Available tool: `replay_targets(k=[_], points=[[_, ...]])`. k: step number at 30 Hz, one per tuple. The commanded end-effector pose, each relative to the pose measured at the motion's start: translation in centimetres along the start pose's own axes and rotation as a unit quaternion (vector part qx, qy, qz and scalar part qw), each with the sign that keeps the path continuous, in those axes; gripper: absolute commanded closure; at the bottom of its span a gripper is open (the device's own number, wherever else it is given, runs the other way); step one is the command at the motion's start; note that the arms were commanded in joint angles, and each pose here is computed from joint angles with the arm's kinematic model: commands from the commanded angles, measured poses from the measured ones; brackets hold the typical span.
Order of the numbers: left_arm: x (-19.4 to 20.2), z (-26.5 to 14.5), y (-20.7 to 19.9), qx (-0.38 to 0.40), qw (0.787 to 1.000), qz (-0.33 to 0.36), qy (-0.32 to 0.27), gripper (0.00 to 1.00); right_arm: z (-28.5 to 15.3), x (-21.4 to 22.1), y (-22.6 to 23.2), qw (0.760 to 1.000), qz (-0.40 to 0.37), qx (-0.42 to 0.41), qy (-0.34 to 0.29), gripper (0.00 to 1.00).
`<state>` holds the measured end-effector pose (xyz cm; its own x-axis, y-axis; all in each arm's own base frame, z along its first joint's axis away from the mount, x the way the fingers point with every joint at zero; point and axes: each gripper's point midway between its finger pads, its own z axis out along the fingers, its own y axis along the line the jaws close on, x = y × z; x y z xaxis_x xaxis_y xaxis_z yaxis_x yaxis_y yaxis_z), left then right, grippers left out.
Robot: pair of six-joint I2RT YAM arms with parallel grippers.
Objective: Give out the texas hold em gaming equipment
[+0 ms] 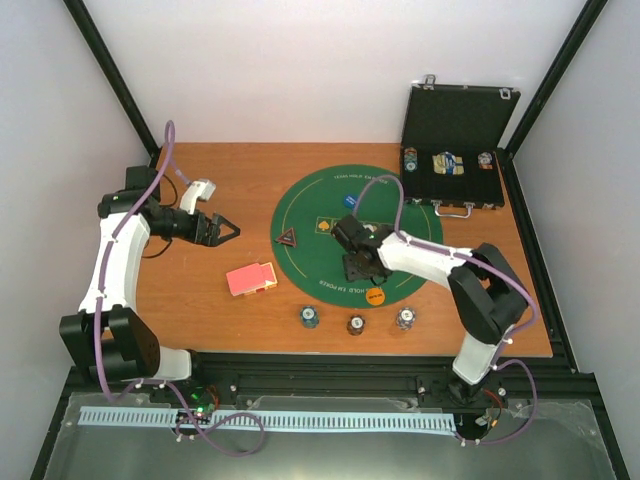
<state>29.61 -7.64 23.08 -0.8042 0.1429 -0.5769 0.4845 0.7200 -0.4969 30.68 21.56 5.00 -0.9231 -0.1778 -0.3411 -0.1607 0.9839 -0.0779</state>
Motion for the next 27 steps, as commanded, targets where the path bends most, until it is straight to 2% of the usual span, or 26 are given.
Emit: replay_targets(k=[1, 13, 21, 27], points=[[-0.8, -1.0, -1.3, 0.016, 1.000, 0.015, -0.011, 0.00, -1.2, 2.2, 0.0, 1.000, 0.019, -0.009, -0.007, 0.31], [-0.3, -1.7, -2.1, 0.012, 1.000, 0.024, -0.005, 0.00, -2.1, 5.9, -1.2, 1.000, 0.014, -0.022, -0.003, 0.31], [-0.6, -1.9, -2.3, 0.012, 1.000, 0.024, -0.010, 0.00, -0.9, 6.7, 0.2, 0.999, -0.004, -0.041, 0.011, 0.33], [-1.1, -2.3, -2.8, 0.012, 0.999, 0.028, -0.019, 0.00, 0.7, 7.8, -0.2, 0.999, -0.014, -0.025, 0.029, 0.34]])
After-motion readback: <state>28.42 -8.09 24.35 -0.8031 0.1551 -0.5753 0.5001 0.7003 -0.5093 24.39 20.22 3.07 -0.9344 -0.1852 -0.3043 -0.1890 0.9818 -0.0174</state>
